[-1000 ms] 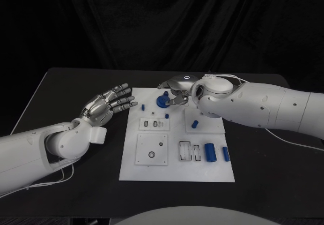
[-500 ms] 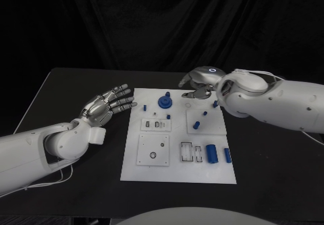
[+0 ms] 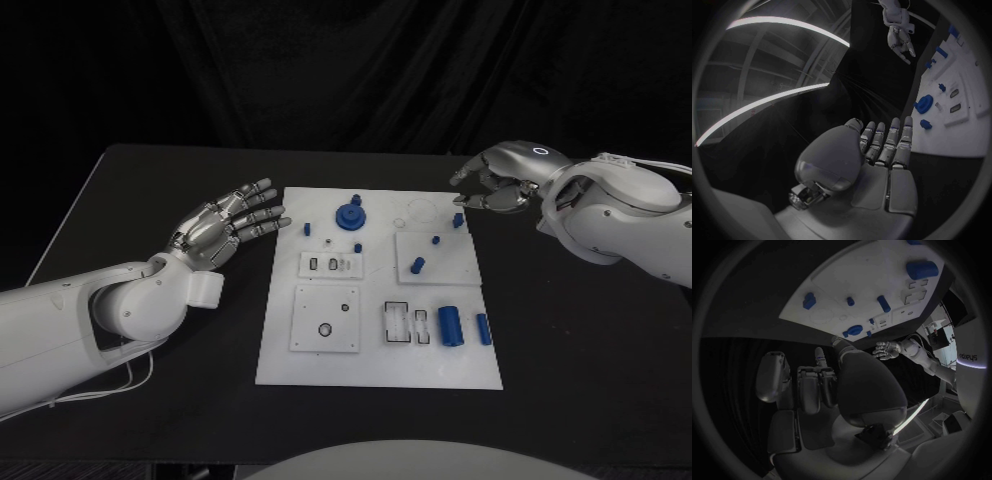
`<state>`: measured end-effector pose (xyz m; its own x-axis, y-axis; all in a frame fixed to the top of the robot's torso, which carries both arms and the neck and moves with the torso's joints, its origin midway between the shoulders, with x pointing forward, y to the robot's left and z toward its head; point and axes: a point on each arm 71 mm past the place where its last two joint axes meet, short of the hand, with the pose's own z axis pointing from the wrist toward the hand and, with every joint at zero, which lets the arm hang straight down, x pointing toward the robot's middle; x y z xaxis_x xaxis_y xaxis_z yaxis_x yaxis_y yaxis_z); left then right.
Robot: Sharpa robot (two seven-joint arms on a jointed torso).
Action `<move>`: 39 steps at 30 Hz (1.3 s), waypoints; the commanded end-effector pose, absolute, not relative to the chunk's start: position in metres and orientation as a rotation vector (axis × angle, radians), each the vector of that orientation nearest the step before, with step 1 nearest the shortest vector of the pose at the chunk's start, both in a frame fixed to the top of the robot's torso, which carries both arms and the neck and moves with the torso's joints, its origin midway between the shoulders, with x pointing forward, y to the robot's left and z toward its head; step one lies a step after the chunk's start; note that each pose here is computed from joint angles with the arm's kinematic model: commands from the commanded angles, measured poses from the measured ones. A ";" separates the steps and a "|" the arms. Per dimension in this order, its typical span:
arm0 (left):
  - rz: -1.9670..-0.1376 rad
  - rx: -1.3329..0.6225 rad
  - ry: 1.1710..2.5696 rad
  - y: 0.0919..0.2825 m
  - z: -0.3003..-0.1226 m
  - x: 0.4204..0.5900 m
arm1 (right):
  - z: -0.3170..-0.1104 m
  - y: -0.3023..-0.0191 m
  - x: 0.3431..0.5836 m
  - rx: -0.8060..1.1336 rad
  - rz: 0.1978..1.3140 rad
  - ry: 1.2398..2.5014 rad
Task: Assemble the parts on the task board
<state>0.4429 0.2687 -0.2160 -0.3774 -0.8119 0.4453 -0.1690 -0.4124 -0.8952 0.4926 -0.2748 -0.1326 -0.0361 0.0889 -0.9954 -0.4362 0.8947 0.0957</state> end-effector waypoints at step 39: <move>-1.876 -1.385 1.329 0.266 -0.219 0.441 | -0.183 -0.296 0.505 -0.213 0.357 1.677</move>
<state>0.4415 0.2676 -0.2196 -0.3813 -0.8058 0.4531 -0.1788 -0.4165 -0.8914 0.5051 -0.2950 -0.1807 -0.1269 0.0719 -0.9893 -0.3497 0.9301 0.1125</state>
